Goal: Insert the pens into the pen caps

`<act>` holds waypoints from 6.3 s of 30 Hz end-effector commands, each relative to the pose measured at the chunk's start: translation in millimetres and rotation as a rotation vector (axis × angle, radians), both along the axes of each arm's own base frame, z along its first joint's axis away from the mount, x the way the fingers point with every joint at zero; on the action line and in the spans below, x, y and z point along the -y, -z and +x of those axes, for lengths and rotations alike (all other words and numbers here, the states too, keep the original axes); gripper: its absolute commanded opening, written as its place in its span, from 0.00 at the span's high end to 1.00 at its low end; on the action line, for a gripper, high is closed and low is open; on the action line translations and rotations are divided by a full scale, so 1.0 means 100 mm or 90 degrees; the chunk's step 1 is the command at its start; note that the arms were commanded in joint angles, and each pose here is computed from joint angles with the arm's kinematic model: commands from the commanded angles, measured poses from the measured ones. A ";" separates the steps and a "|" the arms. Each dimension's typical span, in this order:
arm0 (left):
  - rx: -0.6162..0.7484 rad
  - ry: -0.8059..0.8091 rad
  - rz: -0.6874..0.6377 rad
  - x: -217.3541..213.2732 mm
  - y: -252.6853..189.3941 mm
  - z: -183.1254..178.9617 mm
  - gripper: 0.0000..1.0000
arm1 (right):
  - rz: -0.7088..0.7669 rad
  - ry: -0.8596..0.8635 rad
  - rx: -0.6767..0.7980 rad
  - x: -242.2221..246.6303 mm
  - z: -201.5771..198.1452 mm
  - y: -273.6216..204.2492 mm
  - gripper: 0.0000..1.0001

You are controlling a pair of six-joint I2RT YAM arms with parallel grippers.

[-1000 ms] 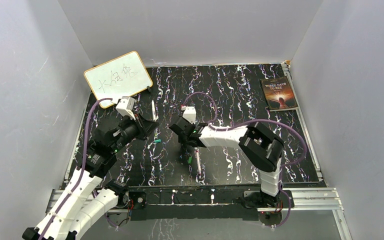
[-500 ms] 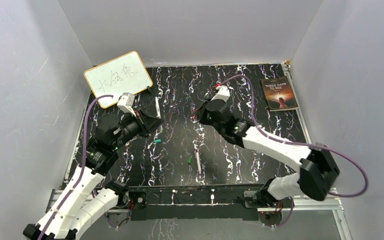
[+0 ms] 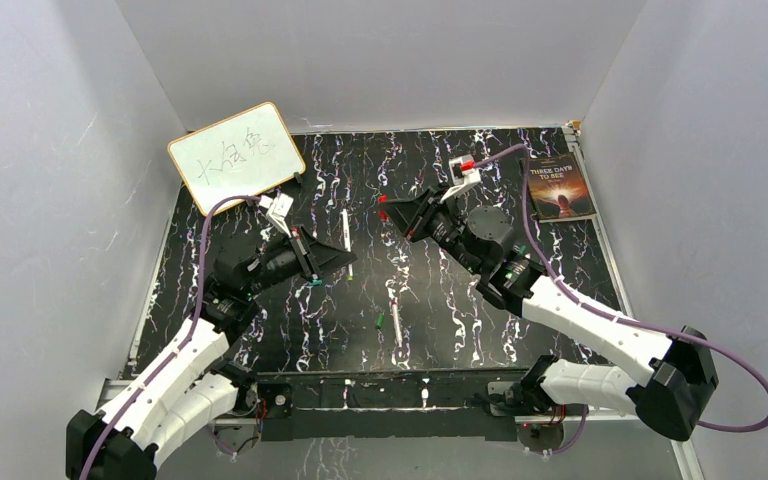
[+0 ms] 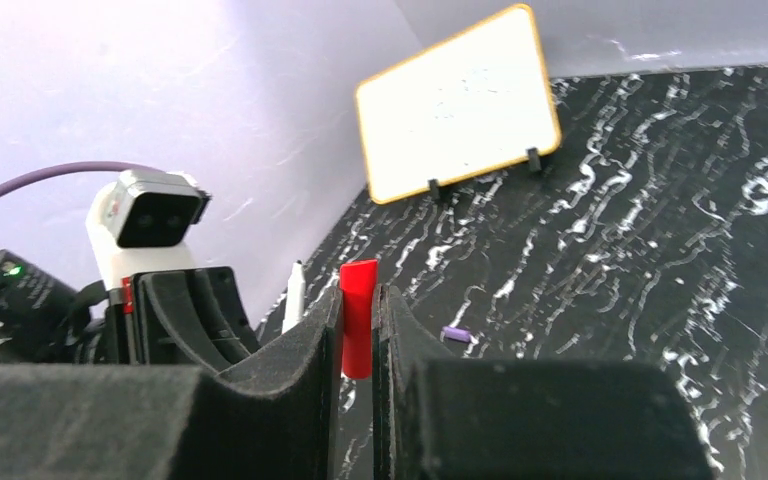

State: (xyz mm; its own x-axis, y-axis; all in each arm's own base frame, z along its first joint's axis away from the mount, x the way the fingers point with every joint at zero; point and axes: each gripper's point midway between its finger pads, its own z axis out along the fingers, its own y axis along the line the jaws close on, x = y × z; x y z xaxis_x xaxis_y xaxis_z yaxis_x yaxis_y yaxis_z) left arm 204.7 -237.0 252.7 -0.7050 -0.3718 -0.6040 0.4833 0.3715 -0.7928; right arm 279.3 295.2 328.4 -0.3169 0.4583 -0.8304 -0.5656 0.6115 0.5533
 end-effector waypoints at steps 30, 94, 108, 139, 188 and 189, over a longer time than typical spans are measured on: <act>0.061 0.082 -0.082 0.09 -0.35 -0.21 1.00 | 0.123 -0.155 0.155 -0.55 -0.04 -0.91 1.00; 0.103 0.062 -0.066 0.03 -0.46 -0.23 1.00 | 0.136 -0.184 0.144 -0.60 -0.09 -0.87 1.00; 0.107 0.059 -0.064 0.02 -0.50 -0.23 1.00 | 0.141 -0.202 0.128 -0.63 -0.13 -0.77 1.00; 0.145 -0.005 -0.046 -0.09 -0.50 -0.13 1.00 | 0.152 -0.235 0.070 -0.70 -0.24 -0.49 1.00; 0.394 -0.092 0.125 -0.11 -1.14 0.55 1.00 | -0.092 -0.303 -0.054 -0.62 -0.63 0.88 1.00; 0.395 -0.093 0.126 -0.11 -1.15 0.56 1.00 | -0.095 -0.307 -0.056 -0.63 -0.64 0.90 1.00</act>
